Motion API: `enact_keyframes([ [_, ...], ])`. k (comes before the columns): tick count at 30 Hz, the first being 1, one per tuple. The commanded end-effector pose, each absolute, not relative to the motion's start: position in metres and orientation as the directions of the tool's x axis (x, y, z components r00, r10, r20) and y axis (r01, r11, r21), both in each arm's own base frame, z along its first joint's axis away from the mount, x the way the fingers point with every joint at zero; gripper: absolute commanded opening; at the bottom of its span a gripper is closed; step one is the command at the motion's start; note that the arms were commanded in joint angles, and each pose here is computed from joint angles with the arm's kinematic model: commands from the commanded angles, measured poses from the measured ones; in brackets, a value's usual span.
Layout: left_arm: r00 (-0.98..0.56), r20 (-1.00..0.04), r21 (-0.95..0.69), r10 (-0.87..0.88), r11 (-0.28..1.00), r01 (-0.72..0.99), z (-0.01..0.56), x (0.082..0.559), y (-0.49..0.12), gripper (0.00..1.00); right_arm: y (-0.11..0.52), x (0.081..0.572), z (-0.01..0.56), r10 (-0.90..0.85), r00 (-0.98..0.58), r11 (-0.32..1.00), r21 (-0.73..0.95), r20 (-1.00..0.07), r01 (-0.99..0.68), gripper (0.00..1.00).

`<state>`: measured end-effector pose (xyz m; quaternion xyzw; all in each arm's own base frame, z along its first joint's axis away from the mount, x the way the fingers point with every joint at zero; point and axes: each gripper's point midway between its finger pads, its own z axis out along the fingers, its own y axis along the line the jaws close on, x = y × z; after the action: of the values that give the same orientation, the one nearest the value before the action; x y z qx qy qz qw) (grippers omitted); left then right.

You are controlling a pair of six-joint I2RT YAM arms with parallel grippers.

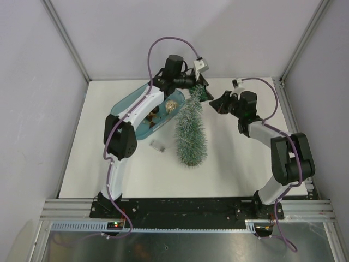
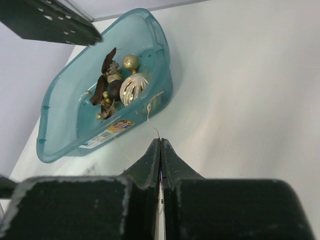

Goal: Decorate the small christmas tree

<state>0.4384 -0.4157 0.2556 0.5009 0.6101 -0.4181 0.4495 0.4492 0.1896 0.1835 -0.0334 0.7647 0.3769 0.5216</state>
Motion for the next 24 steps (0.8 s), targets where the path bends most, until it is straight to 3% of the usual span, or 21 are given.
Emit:
enact_keyframes([
  [1,-0.011,-0.989,0.014,0.149,0.169,0.985,0.333,0.426,-0.401,0.96,0.175,0.454,0.224,0.353,-0.352,0.771,0.483,-0.867,-0.416,0.0],
  [12,-0.024,-0.991,0.038,0.134,0.438,0.898,0.376,0.45,-0.306,1.0,0.086,0.443,0.228,0.378,-0.31,0.912,0.409,-0.873,-0.04,0.0],
  [19,-0.002,-0.985,0.085,0.172,0.498,0.863,0.389,0.411,-0.26,1.0,0.023,0.409,0.204,0.401,-0.334,0.904,0.308,-0.853,0.297,0.0],
  [24,0.037,-0.988,0.106,0.153,0.478,0.872,0.415,0.369,-0.248,1.0,0.019,0.368,0.214,0.39,-0.338,0.895,0.266,-0.856,0.359,0.0],
])
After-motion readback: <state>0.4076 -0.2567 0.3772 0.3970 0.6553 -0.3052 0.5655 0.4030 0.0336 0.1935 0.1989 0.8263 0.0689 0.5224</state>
